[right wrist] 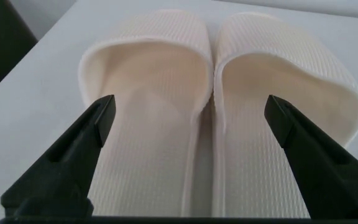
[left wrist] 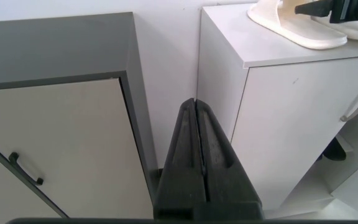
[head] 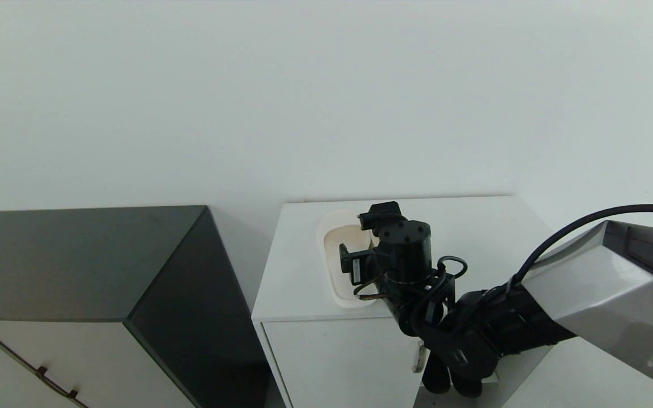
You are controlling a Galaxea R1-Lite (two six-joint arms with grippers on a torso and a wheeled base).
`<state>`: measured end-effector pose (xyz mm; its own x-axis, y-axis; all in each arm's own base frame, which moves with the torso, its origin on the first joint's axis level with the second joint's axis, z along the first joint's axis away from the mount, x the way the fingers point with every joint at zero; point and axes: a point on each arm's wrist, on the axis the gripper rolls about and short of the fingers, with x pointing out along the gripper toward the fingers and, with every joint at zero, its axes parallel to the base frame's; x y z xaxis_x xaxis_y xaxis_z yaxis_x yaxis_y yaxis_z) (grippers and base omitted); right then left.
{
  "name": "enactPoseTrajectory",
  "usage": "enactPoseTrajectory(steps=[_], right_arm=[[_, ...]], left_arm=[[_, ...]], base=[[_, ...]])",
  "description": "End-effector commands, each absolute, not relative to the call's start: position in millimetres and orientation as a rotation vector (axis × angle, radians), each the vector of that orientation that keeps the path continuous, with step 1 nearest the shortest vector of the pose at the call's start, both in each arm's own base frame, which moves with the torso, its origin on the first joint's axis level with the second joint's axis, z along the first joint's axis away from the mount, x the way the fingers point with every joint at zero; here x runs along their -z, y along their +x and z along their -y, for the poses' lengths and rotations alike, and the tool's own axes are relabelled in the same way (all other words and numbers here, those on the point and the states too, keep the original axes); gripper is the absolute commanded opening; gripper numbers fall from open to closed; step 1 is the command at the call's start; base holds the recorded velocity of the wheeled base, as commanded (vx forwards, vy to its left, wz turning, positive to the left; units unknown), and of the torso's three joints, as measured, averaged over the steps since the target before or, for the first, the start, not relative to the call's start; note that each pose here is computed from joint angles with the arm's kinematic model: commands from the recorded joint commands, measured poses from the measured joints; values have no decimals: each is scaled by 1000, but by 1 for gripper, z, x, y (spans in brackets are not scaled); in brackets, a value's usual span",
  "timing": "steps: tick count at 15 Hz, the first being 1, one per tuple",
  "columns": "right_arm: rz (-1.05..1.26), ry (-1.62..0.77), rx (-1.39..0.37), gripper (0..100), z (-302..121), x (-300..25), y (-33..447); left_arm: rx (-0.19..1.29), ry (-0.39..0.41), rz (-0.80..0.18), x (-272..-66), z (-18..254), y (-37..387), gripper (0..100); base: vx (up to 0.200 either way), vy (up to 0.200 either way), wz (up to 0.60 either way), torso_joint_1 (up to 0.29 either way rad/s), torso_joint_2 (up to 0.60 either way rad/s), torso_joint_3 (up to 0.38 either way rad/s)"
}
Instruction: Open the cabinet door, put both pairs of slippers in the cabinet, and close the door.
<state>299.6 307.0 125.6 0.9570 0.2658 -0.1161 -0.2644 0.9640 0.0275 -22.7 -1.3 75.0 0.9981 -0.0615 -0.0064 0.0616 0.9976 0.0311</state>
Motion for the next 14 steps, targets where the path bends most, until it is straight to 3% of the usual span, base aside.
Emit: enactPoseTrajectory(steps=[1, 10, 14], right_arm=[[-129, 5, -265, 0, -309, -119, 304], [-139, -3, -267, 0, -311, -111, 307], [-114, 16, -270, 0, -308, -126, 303]], left_arm=[[63, 32, -5, -75, 1, -23, 0], [63, 34, -5, -75, 1, -23, 0], [63, 34, -5, -75, 1, -23, 0]], base=[[0, 0, 0, 0, 0, 0], [0, 0, 0, 0, 0, 0], [0, 0, 0, 0, 0, 0]])
